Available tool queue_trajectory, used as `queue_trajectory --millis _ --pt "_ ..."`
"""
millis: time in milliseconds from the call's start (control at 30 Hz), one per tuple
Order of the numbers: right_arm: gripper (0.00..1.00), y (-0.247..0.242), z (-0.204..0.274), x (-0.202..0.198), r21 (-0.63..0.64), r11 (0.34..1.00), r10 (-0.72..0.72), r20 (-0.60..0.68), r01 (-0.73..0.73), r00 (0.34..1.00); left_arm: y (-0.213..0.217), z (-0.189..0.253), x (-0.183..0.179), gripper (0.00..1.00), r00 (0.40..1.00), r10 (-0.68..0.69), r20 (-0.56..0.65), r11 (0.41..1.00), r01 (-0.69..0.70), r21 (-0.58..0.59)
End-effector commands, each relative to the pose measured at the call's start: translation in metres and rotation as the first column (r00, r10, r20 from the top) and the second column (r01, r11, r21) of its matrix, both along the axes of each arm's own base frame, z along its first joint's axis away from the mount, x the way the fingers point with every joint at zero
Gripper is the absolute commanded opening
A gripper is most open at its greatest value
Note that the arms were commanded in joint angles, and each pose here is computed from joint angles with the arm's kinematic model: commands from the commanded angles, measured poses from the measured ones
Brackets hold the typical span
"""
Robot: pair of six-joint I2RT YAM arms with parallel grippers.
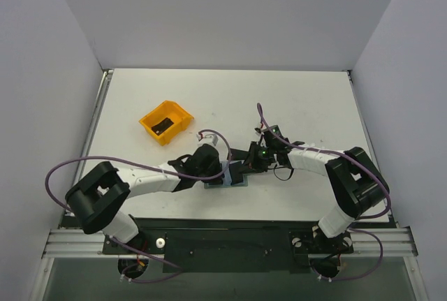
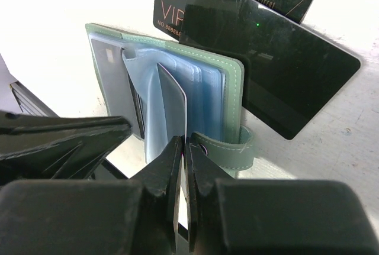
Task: Put the credit cards into the card holder
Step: Turn over the card slot in the card holder.
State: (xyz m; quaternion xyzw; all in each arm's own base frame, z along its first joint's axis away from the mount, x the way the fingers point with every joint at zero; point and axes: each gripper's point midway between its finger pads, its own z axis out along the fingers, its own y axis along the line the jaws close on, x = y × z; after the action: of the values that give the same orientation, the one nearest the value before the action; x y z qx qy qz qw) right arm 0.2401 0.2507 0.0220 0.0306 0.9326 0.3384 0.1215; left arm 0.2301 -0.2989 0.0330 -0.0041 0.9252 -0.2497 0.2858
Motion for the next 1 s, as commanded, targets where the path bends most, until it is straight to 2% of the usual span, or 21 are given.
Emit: queue_trajectory --millis 0,100,333,533,767,967 --pt "0.00 -0.005 -0.010 -0.003 -0.036 0.999 -0.012 -0.006 0.012 1.000 0.019 0.033 -0.001 0.00 0.998 0.016 0.053 1.000 -0.017 0.007" --pt "0.00 -0.004 -0.009 -0.002 -0.035 0.999 -0.011 0.000 0.011 1.000 0.038 0.031 0.000 0.00 0.996 0.066 0.061 0.997 -0.068 0.027" --pt "0.00 -0.001 0.000 -0.001 -0.018 1.000 0.001 0.013 -0.001 1.000 0.081 -0.017 -0.009 0.00 0.987 0.159 -0.021 0.978 -0.154 0.137" --pt "0.00 0.012 0.019 -0.001 0.021 0.999 0.034 0.046 -0.035 0.998 0.078 -0.038 -0.013 0.00 0.987 0.148 -0.065 0.978 -0.136 0.158" --pt "0.00 0.040 0.050 -0.003 0.057 0.993 0.092 0.123 -0.100 0.988 0.077 -0.039 -0.014 0.00 0.987 0.143 -0.068 0.980 -0.131 0.152" --pt "0.00 0.050 0.055 -0.002 0.065 0.990 0.113 0.131 -0.122 0.985 0.079 -0.040 -0.015 0.00 0.987 0.143 -0.069 0.979 -0.131 0.153"
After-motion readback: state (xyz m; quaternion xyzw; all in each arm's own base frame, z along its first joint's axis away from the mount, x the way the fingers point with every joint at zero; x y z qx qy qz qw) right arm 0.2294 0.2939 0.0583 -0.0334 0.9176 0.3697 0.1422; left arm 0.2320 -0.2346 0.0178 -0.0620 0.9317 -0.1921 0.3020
